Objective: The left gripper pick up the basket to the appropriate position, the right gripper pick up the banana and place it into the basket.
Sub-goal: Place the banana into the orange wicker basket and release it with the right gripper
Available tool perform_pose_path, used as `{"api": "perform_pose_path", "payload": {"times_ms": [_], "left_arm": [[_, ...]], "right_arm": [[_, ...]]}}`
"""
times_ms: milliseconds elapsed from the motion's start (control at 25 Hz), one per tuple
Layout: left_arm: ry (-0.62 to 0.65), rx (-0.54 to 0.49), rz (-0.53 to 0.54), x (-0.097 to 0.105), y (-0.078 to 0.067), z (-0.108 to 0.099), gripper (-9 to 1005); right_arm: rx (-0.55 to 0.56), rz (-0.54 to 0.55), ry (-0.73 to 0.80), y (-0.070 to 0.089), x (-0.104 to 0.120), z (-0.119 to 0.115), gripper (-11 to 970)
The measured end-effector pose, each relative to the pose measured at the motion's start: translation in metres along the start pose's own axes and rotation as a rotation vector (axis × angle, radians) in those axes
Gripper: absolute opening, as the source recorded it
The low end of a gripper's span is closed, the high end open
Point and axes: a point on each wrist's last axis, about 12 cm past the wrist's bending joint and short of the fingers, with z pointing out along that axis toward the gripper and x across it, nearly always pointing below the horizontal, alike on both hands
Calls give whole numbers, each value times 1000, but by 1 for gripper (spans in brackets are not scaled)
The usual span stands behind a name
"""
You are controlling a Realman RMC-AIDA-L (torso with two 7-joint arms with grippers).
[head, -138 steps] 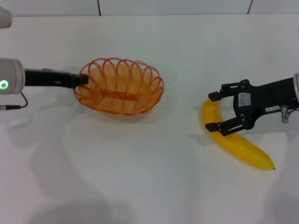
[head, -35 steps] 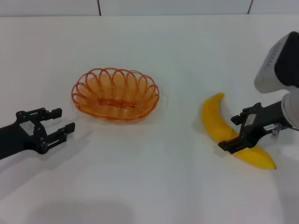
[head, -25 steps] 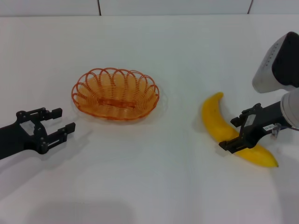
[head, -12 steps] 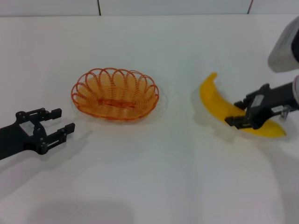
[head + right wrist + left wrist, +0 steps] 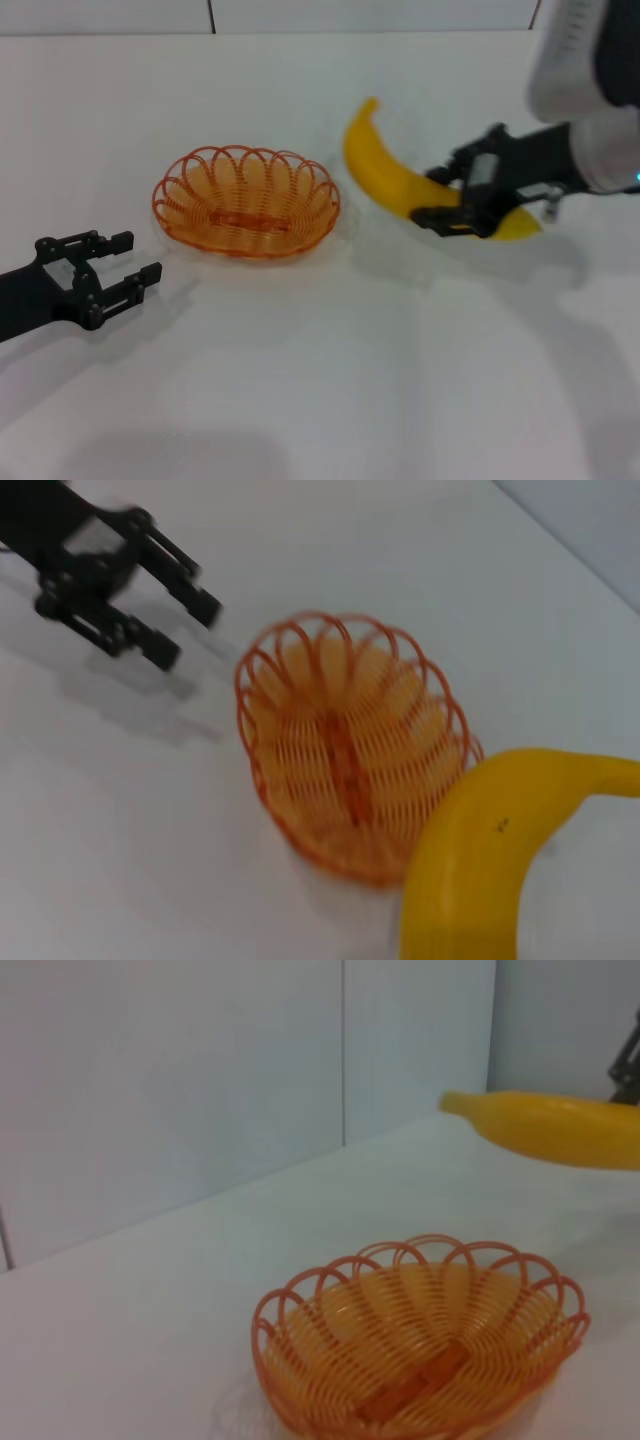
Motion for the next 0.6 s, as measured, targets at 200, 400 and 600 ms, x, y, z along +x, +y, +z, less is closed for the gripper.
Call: {"api": "perform_pose_path", "payload": {"times_ms": [200,400,600], "left_arm": [[-3,2,3,-1,0,2,543],[-5,4,5,-2,1,2,543],[-7,9,11,-5,2,5,542]], "right_arm": [[-9,-139,-39,8,-43,29,489],[-29,-263,-75,22,-82,56,496],[-45,-312,-59,31,-95,79,504]]}}
